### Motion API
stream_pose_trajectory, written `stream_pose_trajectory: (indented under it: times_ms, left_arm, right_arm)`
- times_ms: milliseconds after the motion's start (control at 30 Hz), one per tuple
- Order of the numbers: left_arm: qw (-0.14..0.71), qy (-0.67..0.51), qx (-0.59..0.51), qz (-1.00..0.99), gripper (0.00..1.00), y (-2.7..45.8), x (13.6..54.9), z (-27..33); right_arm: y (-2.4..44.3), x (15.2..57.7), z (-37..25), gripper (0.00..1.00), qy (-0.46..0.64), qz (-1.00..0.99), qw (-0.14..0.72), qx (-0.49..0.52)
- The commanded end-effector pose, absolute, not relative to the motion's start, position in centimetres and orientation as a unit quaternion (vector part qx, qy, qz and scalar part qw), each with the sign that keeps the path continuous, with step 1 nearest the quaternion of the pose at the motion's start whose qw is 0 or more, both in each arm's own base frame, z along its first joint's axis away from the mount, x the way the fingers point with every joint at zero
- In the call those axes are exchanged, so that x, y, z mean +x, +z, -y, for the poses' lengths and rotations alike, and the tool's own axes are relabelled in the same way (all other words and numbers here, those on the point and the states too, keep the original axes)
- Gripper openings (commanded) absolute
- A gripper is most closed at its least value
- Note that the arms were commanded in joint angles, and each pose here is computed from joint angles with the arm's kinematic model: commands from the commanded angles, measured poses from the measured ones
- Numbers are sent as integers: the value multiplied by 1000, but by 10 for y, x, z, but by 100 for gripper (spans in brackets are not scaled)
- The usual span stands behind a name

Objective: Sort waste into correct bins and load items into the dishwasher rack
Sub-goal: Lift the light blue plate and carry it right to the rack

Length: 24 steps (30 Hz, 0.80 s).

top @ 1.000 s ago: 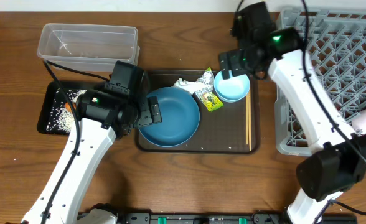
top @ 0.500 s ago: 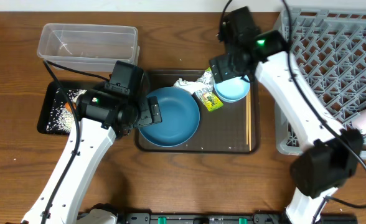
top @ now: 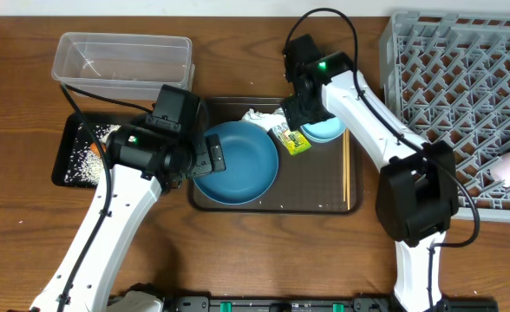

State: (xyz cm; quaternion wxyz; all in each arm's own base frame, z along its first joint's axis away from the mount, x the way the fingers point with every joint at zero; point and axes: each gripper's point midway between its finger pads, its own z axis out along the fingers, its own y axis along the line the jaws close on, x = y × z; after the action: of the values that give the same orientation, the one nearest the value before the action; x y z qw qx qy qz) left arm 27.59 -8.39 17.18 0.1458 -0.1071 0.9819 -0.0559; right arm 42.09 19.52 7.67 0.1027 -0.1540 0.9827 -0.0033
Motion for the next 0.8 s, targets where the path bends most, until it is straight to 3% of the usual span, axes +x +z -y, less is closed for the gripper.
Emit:
stream_pose_trajectory:
  times_ms: [0, 767]
  left_arm:
    - [146, -47, -115, -982, 98, 170, 276, 81]
    - [146, -47, -115, -982, 98, 170, 276, 81]
  right_arm:
    - [72, 419, -198, 59, -9, -983, 98, -153]
    - [41, 418, -203, 58, -15, -985, 77, -151]
